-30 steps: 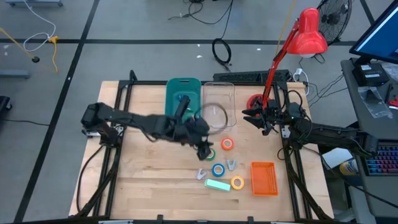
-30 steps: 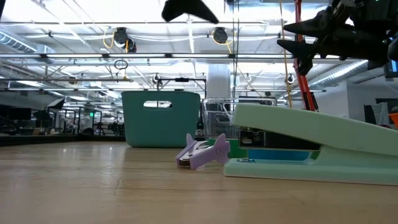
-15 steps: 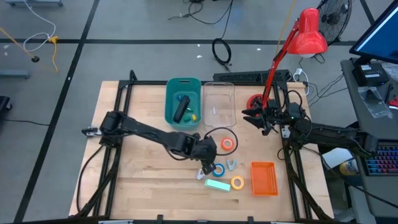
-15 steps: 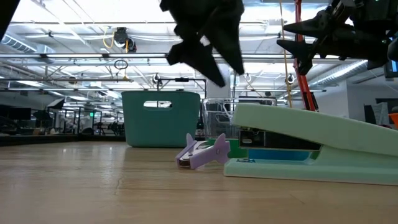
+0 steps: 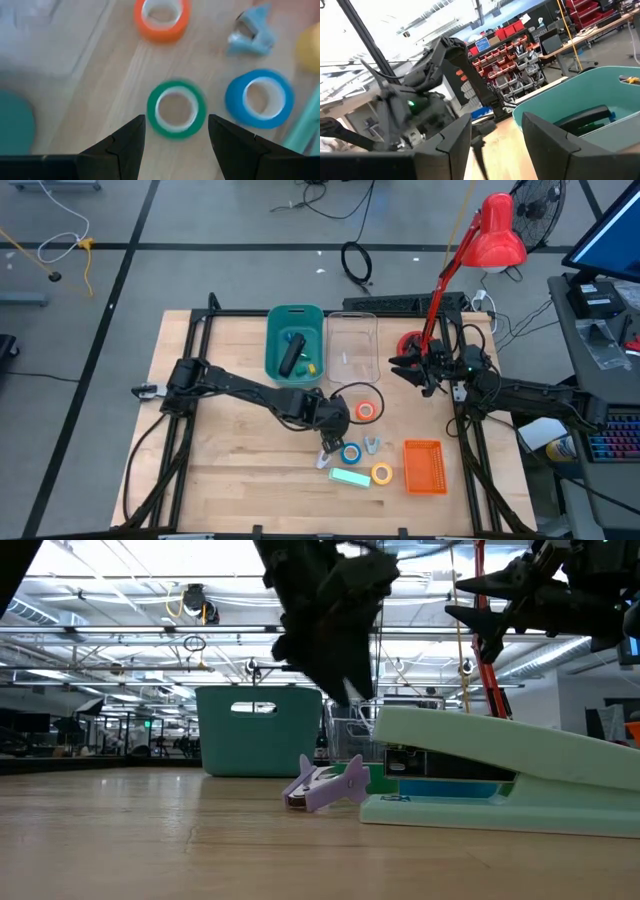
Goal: Pick and place Stapler, Stapler remover, tape
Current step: Put the green tape into the transparent bin
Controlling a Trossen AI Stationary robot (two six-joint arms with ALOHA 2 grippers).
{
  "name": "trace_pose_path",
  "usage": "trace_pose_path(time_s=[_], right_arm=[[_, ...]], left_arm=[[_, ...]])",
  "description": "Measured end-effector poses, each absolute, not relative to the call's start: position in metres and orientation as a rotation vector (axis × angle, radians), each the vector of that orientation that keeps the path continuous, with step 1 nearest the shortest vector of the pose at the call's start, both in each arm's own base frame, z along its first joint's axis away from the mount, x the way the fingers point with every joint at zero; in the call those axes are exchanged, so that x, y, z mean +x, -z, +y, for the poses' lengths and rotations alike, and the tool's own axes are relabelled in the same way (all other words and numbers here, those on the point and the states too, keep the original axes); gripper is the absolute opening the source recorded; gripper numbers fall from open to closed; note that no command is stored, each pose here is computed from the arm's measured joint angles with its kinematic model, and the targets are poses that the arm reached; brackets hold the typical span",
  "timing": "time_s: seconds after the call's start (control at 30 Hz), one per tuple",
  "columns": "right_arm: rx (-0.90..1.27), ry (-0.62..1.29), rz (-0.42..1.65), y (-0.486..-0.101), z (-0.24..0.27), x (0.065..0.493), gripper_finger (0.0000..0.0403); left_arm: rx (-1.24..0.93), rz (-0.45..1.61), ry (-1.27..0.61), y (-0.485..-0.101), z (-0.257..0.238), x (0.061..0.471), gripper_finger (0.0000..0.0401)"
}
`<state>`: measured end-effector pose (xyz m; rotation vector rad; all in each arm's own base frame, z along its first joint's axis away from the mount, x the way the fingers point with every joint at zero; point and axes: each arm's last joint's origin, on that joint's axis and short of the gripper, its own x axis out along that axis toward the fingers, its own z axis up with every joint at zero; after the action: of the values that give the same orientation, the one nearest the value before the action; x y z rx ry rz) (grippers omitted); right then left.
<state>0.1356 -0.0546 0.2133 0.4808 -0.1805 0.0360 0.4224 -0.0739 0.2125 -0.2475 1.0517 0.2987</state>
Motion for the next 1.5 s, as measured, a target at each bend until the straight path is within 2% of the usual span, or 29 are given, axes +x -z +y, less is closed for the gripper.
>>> trace_pose_path(time_s=[0.13, 0.4, 1.13, 1.27, 1.47, 1.5], right_arm=[[0.505, -0.087, -0.140, -0.211, -0.053, 0.136, 0.0171], [0.486, -0.091, -0.114, -0.208, -0.053, 0.136, 0.0171], [0.514, -0.078, -0.074, -0.204, -0.053, 0.137, 0.0171], [0.515, -0.077, -0.078, -0.204, -0.054, 0.137, 0.0171], [0.514, -0.077, -0.079, -0.204, -0.054, 0.137, 0.0171], [0.514, -0.077, -0.079, -0.204, -0.054, 0.137, 0.0171]], left_arm=[[-0.278, 1.065, -0.327, -0.211, -0.072, 0.421, 0.0218], [-0.080, 1.082, -0.185, -0.192, -0.078, 0.430, 0.0218], [-0.102, 1.160, -0.039, -0.143, -0.079, 0.446, 0.0213], [-0.100, 1.165, -0.048, -0.140, -0.078, 0.446, 0.0168], [-0.114, 1.162, -0.057, -0.140, -0.073, 0.447, 0.0045], [-0.115, 1.162, -0.060, -0.140, -0.072, 0.448, 0.0038]])
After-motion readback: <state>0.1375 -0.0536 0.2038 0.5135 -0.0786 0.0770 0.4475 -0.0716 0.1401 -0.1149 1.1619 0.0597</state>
